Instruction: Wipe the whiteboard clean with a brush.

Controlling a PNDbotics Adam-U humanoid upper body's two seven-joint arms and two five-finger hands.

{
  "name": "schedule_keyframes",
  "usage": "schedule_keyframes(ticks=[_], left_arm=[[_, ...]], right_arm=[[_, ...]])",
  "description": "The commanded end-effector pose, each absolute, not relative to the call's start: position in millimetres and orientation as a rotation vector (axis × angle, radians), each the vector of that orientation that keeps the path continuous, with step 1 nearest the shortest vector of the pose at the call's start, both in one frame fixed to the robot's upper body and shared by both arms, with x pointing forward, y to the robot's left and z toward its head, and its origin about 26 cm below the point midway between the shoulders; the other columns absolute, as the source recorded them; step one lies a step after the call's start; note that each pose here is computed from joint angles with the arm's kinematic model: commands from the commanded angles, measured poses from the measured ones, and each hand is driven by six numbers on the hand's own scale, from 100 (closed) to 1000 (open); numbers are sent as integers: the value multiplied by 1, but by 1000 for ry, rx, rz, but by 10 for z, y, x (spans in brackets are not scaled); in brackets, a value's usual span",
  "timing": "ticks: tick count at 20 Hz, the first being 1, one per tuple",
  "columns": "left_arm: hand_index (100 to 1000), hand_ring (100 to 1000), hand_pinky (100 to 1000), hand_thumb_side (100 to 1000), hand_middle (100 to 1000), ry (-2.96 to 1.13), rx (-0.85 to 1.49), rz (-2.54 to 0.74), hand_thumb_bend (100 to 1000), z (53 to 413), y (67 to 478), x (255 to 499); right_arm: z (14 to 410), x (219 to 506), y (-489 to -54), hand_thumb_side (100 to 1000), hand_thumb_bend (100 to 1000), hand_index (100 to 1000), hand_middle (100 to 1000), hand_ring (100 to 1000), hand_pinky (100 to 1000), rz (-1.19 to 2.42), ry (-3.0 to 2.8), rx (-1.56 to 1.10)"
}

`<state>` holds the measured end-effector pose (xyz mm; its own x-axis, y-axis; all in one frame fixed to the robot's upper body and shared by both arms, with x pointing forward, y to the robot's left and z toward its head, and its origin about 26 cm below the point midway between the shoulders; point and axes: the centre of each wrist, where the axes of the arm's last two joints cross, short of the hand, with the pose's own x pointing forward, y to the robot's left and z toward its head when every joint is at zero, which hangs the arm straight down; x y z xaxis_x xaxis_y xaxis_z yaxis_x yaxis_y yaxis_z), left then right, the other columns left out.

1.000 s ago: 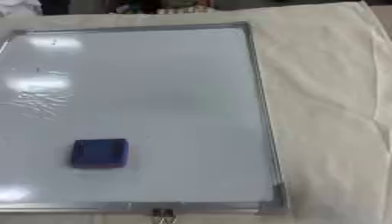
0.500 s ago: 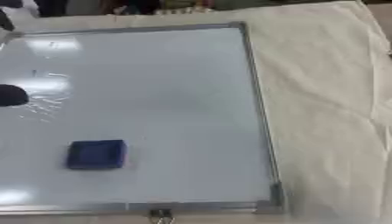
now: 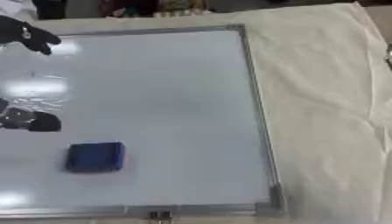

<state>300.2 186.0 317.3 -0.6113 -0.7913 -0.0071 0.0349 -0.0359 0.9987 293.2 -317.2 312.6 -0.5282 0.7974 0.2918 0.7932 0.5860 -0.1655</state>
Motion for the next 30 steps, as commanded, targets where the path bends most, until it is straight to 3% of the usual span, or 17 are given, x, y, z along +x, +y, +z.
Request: schedule_keyframes(ticks=[1,3,4,5,6,7,10,11,12,15,17,18,22,30], left_arm=[[881,791,853,690,774,-1636,840,-1714,826,3208,1806,3000],[877,793,852,690,779,-1644,842,-1711,826,3185,1779,3019],[801,797,851,682,784,-1650,840,-1710,825,3176,1765,3027],[797,797,852,681,784,-1658,833,-1709,825,3162,1737,3038],[712,802,853,676,786,-1662,827,-1711,825,3145,1711,3053],[689,804,853,676,788,-1660,824,-1714,825,3127,1687,3072],[366,803,837,687,798,-1653,828,-1730,833,3074,1632,3127],[366,803,837,687,798,-1652,835,-1736,833,3059,1619,3141],[200,806,823,696,809,-1652,844,-1744,853,3045,1609,3150],[150,823,818,687,812,-1659,867,-1785,887,3018,1586,3137],[147,849,834,609,813,-1644,868,-1839,894,2990,1580,3112],[147,864,849,553,824,-1626,859,-1873,876,2969,1578,3103],[146,850,841,471,814,-1559,818,-1962,799,2907,1579,3091],[197,844,856,465,745,-1521,759,-2051,775,2926,1652,2955]], right_arm=[[3211,2893,-3162,1000,100,841,786,818,767,30,-2516,-1296],[3205,2893,-3163,1000,100,841,786,828,767,31,-2516,-1294],[3201,2893,-3164,1000,100,841,785,830,767,30,-2515,-1292],[3196,2894,-3164,1000,100,841,785,830,767,29,-2515,-1290],[3193,2895,-3164,1000,100,840,784,830,768,28,-2514,-1289],[3191,2895,-3164,1000,100,840,784,830,768,27,-2514,-1287],[3188,2897,-3160,1000,100,838,783,829,768,27,-2515,-1282],[3188,2897,-3159,1000,100,838,783,829,768,27,-2516,-1281],[3189,2897,-3159,1000,100,834,783,829,768,26,-2516,-1281],[3189,2897,-3158,1000,100,830,782,828,768,25,-2516,-1279],[3188,2898,-3155,1000,100,829,781,827,769,24,-2517,-1275],[3187,2899,-3153,1000,100,829,780,826,768,23,-2517,-1273],[3186,2902,-3146,1000,100,829,779,825,769,18,-2519,-1265],[3171,2903,-3151,1000,100,828,776,823,769,-3,-2517,-1260]])
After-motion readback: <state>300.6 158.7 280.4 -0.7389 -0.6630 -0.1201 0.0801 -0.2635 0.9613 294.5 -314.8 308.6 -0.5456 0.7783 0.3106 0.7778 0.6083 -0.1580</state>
